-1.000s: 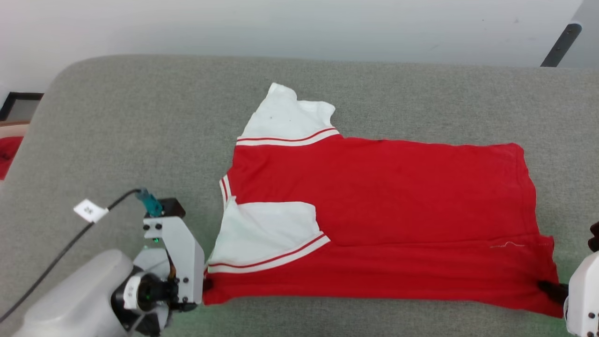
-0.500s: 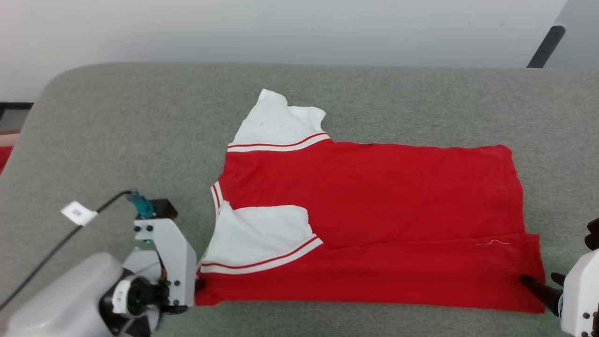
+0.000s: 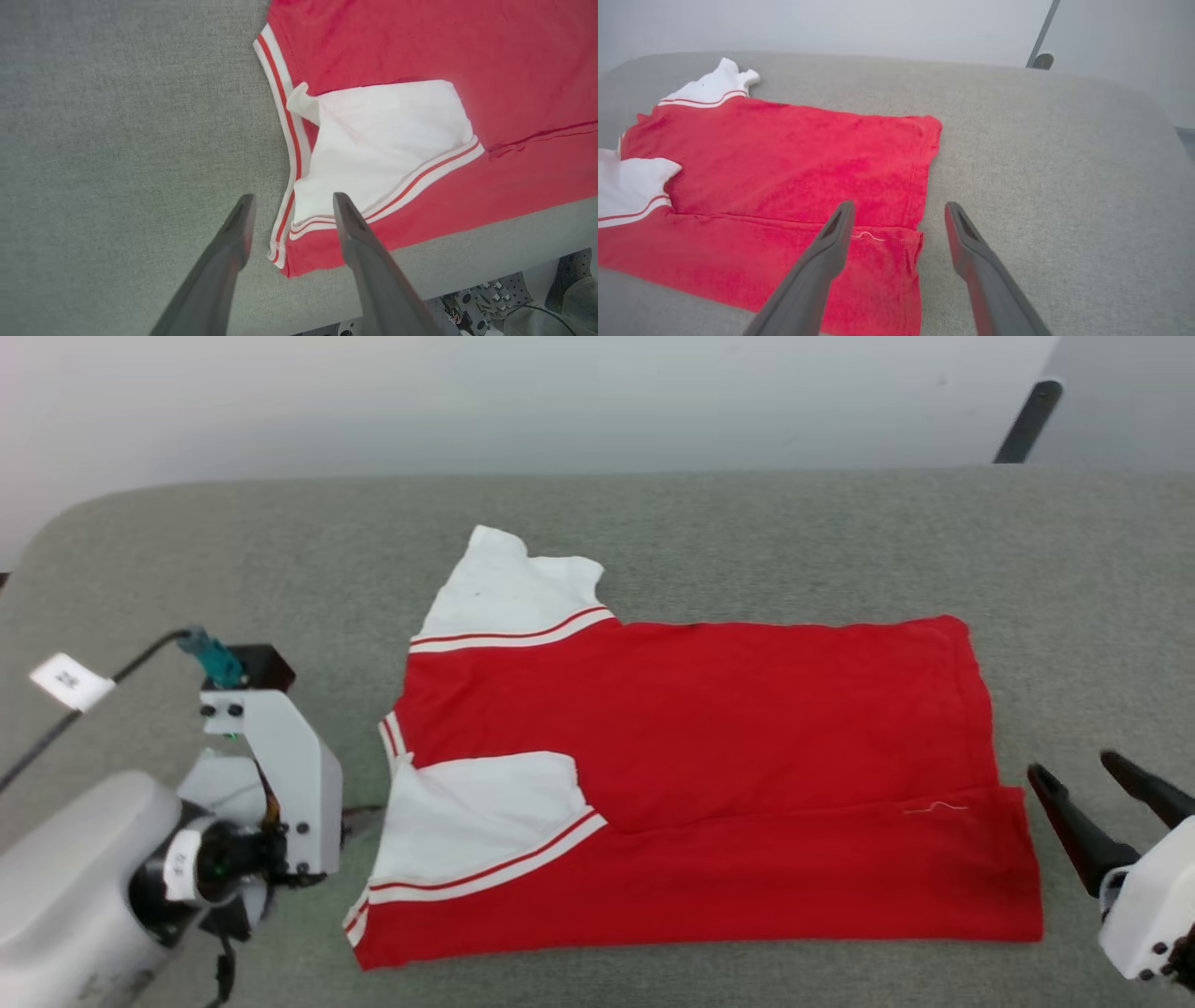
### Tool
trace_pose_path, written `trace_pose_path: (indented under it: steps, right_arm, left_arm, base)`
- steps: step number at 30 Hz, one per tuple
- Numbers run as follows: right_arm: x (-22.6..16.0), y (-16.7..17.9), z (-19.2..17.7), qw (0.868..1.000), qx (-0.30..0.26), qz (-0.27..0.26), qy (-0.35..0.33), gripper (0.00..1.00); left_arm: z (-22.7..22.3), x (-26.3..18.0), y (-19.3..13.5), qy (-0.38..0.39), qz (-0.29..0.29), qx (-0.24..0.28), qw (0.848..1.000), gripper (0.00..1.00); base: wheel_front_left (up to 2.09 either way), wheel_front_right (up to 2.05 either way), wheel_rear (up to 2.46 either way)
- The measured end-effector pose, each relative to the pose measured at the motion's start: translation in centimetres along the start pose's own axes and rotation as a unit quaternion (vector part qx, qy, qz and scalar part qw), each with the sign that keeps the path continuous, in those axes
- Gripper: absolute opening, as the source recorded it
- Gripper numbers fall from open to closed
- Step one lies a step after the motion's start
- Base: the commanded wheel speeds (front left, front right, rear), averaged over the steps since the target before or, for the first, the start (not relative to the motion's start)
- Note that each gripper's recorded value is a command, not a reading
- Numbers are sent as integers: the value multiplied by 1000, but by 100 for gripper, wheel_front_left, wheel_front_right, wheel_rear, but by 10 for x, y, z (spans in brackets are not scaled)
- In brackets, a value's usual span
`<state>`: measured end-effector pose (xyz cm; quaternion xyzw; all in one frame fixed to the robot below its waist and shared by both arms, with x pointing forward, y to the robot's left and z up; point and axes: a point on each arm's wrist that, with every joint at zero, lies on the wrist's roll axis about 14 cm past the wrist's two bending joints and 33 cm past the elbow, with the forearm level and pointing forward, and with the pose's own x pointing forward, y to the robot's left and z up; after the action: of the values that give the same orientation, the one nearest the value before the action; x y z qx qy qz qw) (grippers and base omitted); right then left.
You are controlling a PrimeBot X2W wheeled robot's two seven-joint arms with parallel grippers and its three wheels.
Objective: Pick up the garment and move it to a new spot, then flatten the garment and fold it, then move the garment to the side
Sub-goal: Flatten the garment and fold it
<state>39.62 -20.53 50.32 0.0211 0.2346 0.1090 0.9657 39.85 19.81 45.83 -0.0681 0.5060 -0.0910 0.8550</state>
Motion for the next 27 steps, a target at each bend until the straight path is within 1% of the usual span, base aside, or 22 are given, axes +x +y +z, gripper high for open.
trace_pose_path:
  steps: [1,2,5,8,12,14,18,21,25,27]
  right_arm:
    - [-1,2,6,1000,-6,1,-19,100]
    - [-3,3,10,999,-9,1,-36,100]
    - [-7,5,24,996,-22,1,-83,100]
    - [-11,5,41,990,-47,-4,-132,100]
    - [-13,6,53,983,-60,-5,-176,100]
    - [-14,6,55,979,-65,-6,-191,100]
    - [-12,5,57,977,-59,-10,-205,100]
    - [-9,2,52,978,-53,-14,-203,100]
    - [-2,-3,45,980,-48,-19,-194,100]
    - [2,-5,43,980,-48,-20,-193,100]
  left_arm:
    - [4,0,-1,-3,0,5,1000,95]
    - [8,0,-2,-5,1,9,1000,99]
    - [20,0,-7,-7,2,27,1000,100]
    - [44,0,-13,-32,1,53,998,100]
    - [89,3,-24,-96,-4,87,992,100]
    - [113,3,-28,-133,-3,108,985,100]
    - [161,7,-40,-207,-12,129,970,100]
    - [183,19,-42,-232,-13,138,963,100]
    - [205,39,-41,-239,-11,141,961,100]
    - [212,52,-38,-230,-9,138,963,100]
  base:
    - [0,0,0]
    - [0,0,0]
    - [0,0,0]
    - [0,0,0]
    - [0,0,0]
    - [0,0,0]
    - [0,0,0]
    - [0,0,0]
    - [0,0,0]
    - [0,0,0]
